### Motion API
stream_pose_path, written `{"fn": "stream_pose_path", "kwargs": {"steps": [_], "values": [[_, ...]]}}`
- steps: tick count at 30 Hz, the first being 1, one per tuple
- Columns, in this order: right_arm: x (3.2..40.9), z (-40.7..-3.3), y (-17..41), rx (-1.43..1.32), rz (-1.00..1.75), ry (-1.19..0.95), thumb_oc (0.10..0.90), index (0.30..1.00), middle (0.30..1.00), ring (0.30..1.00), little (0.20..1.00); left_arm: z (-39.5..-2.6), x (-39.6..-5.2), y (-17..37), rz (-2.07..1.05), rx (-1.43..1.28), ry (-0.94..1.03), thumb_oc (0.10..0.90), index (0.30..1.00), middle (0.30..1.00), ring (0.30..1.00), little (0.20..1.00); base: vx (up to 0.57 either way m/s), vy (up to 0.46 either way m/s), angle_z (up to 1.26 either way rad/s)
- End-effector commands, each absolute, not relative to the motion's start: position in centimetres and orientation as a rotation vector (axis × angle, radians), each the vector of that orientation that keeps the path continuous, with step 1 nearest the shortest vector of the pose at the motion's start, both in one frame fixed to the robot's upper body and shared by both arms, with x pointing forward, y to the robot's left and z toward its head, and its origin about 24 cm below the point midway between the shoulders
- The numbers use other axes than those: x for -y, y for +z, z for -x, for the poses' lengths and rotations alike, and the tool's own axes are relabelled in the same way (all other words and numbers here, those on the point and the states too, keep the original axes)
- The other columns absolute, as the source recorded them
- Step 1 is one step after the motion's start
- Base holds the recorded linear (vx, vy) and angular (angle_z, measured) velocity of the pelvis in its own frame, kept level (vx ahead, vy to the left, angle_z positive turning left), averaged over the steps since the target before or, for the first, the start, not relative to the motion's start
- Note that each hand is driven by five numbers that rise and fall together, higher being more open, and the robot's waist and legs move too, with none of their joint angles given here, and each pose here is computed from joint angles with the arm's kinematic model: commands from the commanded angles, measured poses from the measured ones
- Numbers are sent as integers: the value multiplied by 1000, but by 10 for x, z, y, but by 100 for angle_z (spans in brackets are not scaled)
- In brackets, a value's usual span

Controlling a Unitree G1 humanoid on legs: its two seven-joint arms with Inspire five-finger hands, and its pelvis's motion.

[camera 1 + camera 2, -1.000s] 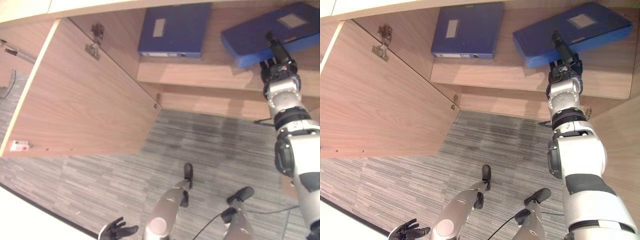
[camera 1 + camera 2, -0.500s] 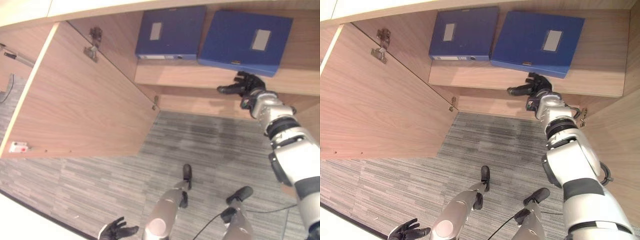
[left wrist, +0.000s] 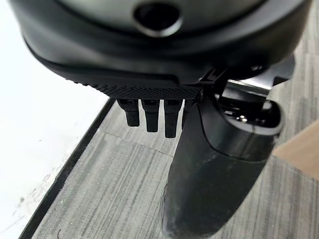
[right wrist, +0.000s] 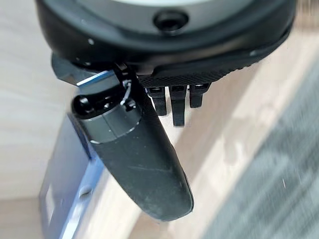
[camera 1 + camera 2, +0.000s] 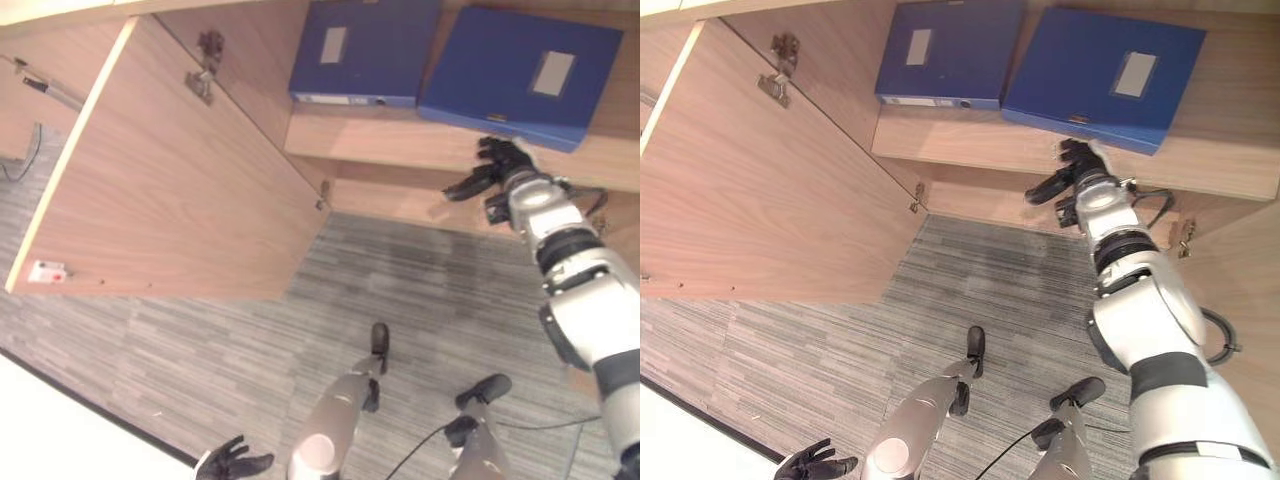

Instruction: Put the empty folder in the office cabinet

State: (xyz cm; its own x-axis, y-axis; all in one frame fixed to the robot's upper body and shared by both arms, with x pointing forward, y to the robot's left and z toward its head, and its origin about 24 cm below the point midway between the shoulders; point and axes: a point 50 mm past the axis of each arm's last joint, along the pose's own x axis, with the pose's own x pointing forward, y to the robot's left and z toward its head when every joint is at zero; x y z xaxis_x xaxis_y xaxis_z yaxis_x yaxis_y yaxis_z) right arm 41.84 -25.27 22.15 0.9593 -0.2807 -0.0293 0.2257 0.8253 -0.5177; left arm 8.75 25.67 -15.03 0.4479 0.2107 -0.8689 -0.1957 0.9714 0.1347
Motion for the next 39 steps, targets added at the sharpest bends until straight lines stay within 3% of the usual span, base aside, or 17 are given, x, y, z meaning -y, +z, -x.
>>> {"fn": "stream_pose_path", "kwargs": {"steps": [1, 6, 9, 13, 17, 25, 33, 39], "values": [[227, -423, 284, 123, 707, -264, 800, 900, 900, 900, 900, -38, -304, -142, -210, -1204, 327, 800, 900, 900, 900, 900, 6, 62, -1], [205, -425, 279, 178, 879, -194, 800, 900, 900, 900, 900, -47, -292, -144, -183, -1165, 291, 800, 900, 900, 900, 900, 35, 122, -3], [212, -424, 258, 136, 962, -157, 800, 900, 900, 900, 900, -48, -279, -148, -160, -1173, 246, 800, 900, 900, 900, 900, 128, 164, -5], [218, -422, 234, 83, 1001, -125, 800, 900, 900, 900, 900, -66, -278, -145, -195, -1129, 194, 800, 900, 900, 900, 900, 102, 110, 18], [199, -424, 219, 67, 969, -46, 800, 900, 900, 900, 900, -87, -269, -143, -166, -1070, 176, 800, 900, 900, 900, 900, 151, -69, 8], [205, -419, 182, -50, 1079, 42, 800, 900, 900, 900, 900, -100, -251, -142, -108, -1007, 130, 800, 900, 900, 900, 900, 152, -156, 0], [192, -420, 179, -33, 1091, 67, 800, 900, 900, 900, 900, -100, -247, -145, -119, -1023, 122, 800, 900, 900, 900, 900, 50, -170, 0], [169, -422, 188, 56, 1184, 125, 800, 900, 900, 900, 900, -121, -240, -143, -114, -985, 142, 800, 900, 900, 900, 900, -40, -183, 18]]}}
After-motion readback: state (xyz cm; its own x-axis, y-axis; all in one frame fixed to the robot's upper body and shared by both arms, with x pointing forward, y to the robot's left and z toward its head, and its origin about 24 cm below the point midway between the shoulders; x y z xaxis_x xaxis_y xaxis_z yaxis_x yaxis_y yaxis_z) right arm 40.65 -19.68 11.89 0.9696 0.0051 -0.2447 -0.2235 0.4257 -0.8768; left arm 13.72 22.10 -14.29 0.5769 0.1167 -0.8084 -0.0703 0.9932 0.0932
